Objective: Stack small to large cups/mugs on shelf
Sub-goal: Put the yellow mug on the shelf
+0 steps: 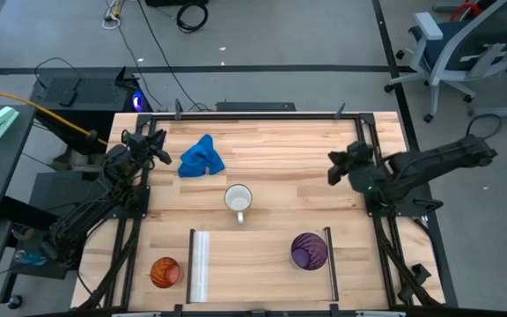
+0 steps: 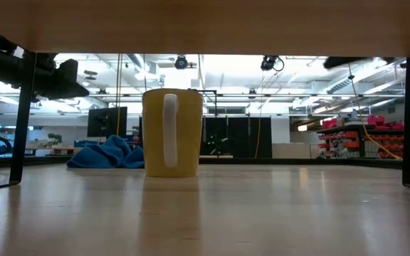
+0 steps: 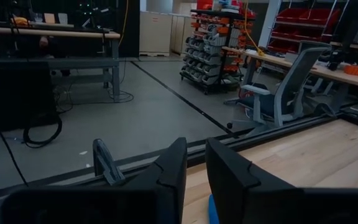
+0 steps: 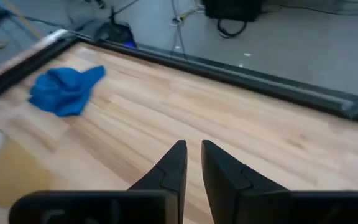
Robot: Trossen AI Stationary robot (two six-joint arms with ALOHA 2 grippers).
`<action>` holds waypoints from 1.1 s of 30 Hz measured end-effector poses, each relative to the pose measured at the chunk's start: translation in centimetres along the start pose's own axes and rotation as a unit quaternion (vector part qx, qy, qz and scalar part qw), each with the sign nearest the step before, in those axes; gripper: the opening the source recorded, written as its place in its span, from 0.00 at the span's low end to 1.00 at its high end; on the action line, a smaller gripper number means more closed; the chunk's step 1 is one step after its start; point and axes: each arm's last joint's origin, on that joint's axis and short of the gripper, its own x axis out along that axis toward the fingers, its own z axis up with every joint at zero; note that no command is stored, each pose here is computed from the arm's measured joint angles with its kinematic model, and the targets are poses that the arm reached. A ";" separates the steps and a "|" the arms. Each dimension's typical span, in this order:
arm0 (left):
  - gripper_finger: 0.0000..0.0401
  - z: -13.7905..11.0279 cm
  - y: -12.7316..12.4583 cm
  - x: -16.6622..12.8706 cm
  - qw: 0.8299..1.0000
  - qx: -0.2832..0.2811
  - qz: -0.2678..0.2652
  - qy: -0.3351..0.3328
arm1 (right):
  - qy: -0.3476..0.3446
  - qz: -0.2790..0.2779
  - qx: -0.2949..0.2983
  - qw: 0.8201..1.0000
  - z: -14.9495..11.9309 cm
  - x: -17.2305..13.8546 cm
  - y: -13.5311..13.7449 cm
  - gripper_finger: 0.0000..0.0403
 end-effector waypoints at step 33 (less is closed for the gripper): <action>0.16 2.4 -2.3 -1.0 0.926 -0.179 -0.330 -0.038 | -0.120 -0.074 -0.040 0.989 -9.9 4.2 -3.3 0.14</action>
